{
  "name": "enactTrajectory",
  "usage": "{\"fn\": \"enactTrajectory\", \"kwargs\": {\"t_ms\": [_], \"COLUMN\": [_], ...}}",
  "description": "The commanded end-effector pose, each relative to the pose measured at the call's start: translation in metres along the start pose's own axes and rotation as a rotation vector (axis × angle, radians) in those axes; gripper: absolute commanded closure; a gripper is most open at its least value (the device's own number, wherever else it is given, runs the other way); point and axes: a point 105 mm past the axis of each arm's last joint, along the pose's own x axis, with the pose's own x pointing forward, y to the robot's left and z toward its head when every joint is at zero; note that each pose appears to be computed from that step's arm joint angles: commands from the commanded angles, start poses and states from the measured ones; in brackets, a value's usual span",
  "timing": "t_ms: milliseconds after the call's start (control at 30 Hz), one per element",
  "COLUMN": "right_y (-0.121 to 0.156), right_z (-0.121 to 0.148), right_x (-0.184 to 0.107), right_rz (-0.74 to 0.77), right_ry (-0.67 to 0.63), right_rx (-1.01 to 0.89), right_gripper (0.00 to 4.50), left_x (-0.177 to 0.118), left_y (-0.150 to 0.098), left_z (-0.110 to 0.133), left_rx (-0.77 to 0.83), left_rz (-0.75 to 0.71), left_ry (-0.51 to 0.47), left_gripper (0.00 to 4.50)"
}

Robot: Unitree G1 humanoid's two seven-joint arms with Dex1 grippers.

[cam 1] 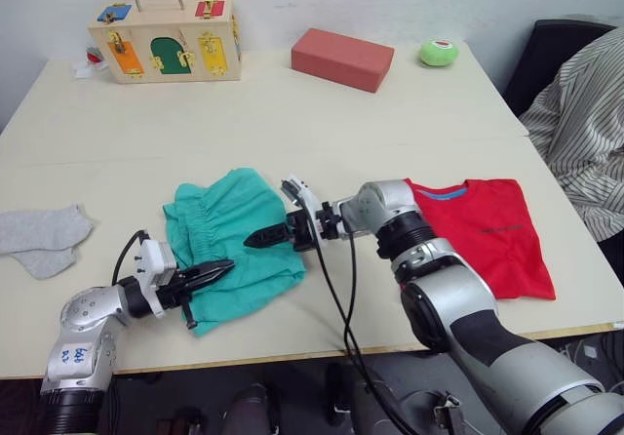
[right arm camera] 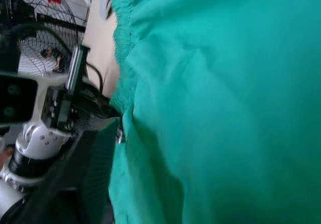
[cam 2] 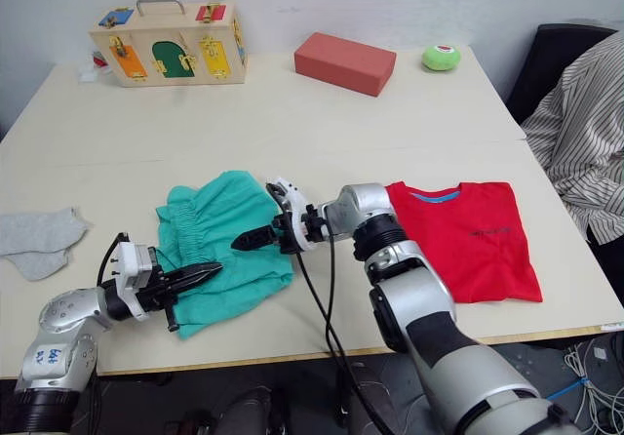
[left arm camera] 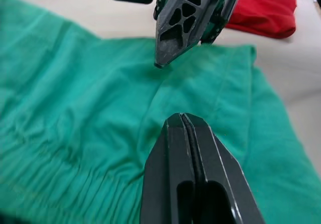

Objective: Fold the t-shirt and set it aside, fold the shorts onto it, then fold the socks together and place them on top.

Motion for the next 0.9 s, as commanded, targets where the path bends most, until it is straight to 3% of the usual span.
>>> {"fn": "enactTrajectory", "kwargs": {"t_ms": [33,100,267,400,667,900], "right_y": [0.000,0.001,0.029,0.043,0.059,0.067], "right_z": [0.014,0.015,0.015,0.008,-0.008,-0.018], "right_x": [0.000,-0.008,-0.042,-0.077,-0.179,-0.282], "right_rz": [-0.006,0.014,0.110,0.105,-0.077,-0.304], "right_ry": [-0.084,-0.086,-0.079,-0.091,-0.085,-0.143], "right_rx": [-0.007,-0.011,-0.088,-0.184,-0.394,-0.465], "right_gripper": [2.37,3.14,4.45,4.45,4.45,4.45], "left_x": [-0.008,-0.007,-0.004,-0.002,0.007,0.011], "left_y": [0.002,0.001,-0.004,-0.005,-0.017,-0.015], "left_z": [-0.001,-0.002,0.009,0.025,0.074,0.060], "left_rx": [0.023,0.026,0.045,0.047,-0.079,-0.115], "left_rz": [0.031,0.029,0.025,0.058,-0.012,-0.046], "left_ry": [-0.010,-0.014,-0.070,-0.149,-0.284,-0.222], "left_gripper": [4.50,4.50,4.50,4.50,4.50,4.50]}}
